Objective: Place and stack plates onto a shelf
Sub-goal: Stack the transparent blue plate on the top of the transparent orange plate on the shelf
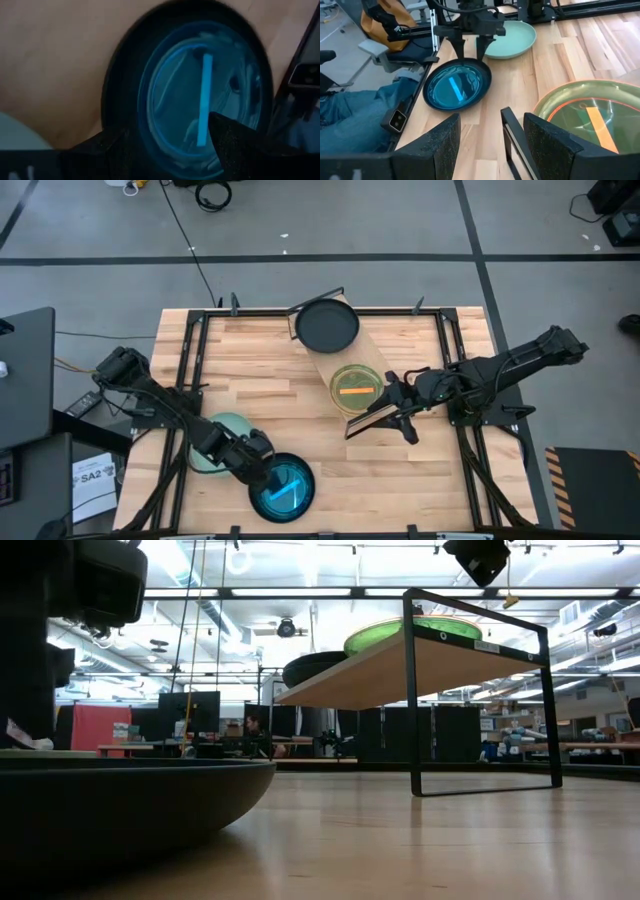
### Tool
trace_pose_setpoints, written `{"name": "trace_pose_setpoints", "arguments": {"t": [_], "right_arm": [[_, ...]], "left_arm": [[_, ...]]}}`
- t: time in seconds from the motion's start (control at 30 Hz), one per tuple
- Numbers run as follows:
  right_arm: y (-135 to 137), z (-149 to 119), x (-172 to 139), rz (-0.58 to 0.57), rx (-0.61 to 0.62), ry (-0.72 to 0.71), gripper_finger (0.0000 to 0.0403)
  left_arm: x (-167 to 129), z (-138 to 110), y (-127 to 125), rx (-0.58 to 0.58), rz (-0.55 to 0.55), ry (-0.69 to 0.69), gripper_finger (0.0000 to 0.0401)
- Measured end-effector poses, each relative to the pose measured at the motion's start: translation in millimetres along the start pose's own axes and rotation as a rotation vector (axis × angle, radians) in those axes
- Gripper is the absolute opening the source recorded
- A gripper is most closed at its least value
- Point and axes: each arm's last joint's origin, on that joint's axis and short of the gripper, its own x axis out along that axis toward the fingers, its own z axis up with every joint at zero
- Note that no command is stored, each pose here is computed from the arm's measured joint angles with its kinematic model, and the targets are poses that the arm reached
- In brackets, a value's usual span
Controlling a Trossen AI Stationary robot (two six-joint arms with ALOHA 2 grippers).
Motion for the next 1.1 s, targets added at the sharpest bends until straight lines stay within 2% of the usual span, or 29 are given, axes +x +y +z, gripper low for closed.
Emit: {"name": "trace_pose_setpoints", "arguments": {"t": [0.17,0.43,1.1], "right_arm": [[0.2,0.4,1.0,0.001,0.001,-0.004,0.0223],[0.2,0.3,1.0,0.002,0.001,-0.003,0.0223],[0.2,0.3,0.9,0.002,0.001,-0.003,0.0223]], "left_arm": [[4.2,-0.4,1.2,0.004,0.023,-0.025,0.0247],[18.4,-5.1,5.5,0.007,0.066,0.017,0.0247],[18.1,-6.8,4.4,0.026,0.074,-0.042,0.0247]]}}
